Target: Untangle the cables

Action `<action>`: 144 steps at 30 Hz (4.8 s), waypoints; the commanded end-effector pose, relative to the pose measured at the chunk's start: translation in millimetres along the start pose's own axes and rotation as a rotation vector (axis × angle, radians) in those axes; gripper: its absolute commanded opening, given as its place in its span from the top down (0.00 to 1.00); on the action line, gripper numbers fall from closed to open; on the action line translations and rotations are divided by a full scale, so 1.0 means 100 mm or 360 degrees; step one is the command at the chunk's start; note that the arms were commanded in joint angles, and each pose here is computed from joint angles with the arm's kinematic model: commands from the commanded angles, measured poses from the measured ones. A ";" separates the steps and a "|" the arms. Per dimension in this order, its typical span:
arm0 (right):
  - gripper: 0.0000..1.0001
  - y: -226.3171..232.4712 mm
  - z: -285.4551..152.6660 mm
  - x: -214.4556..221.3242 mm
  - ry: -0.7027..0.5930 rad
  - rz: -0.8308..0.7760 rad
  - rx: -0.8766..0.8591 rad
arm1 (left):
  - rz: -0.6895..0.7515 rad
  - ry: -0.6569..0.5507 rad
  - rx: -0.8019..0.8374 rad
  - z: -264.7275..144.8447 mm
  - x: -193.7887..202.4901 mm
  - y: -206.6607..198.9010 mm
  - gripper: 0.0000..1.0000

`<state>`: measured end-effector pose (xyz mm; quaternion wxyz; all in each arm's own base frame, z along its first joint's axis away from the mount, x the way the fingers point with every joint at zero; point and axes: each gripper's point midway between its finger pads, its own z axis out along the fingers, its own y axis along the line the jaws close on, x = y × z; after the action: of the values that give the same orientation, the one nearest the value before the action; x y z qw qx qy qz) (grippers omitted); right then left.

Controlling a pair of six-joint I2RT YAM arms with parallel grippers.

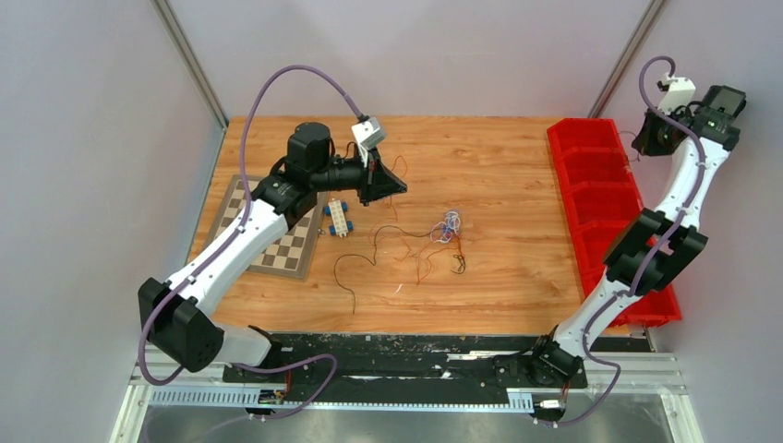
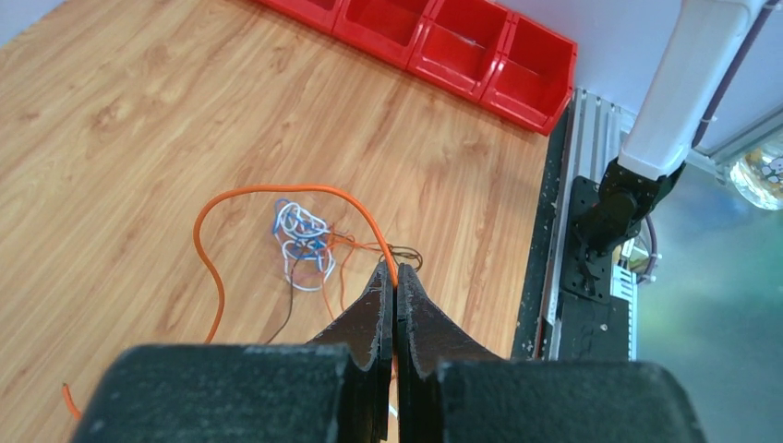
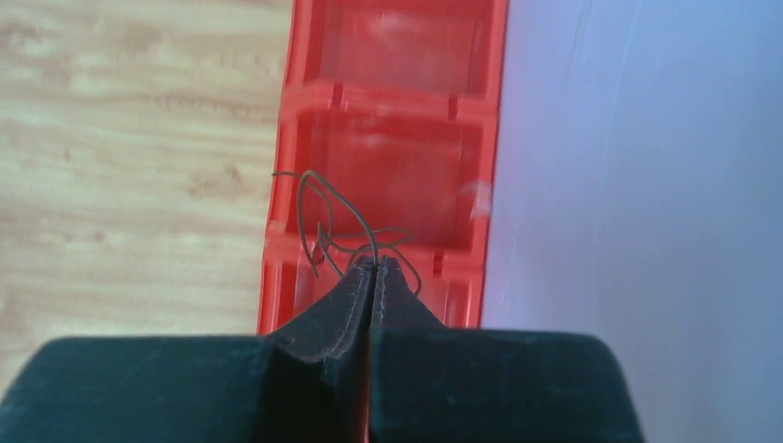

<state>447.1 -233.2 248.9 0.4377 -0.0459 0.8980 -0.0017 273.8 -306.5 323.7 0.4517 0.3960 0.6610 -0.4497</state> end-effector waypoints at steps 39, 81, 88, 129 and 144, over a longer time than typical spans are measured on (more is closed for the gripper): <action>0.04 3.38 -1.09 -0.75 -0.0535 -0.0294 -0.1503 | -0.0201 -0.0139 0.0324 0.13 -0.92 -0.37 1.00; 1.00 4.74 -2.36 -1.29 -0.0914 -0.0170 -0.1896 | -0.0357 0.0077 -0.0048 -0.11 0.09 0.07 1.00; 1.00 4.75 -2.42 -1.28 -0.0895 -0.0140 -0.1944 | -0.0250 0.0012 0.0125 -0.29 -0.12 -0.14 0.28; 1.00 4.59 -2.41 -1.46 -0.0824 0.0070 -0.1984 | 0.0714 -0.0457 0.0117 0.02 -0.47 -0.38 0.86; 1.00 4.53 -1.42 -0.33 -0.0357 0.0150 -0.1824 | 0.0515 -0.0764 0.0117 -0.35 -1.32 -0.76 1.00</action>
<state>339.1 209.3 364.9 0.4535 -0.2151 0.6995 0.5087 244.1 -317.7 419.2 0.6143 0.4280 0.4856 -0.4513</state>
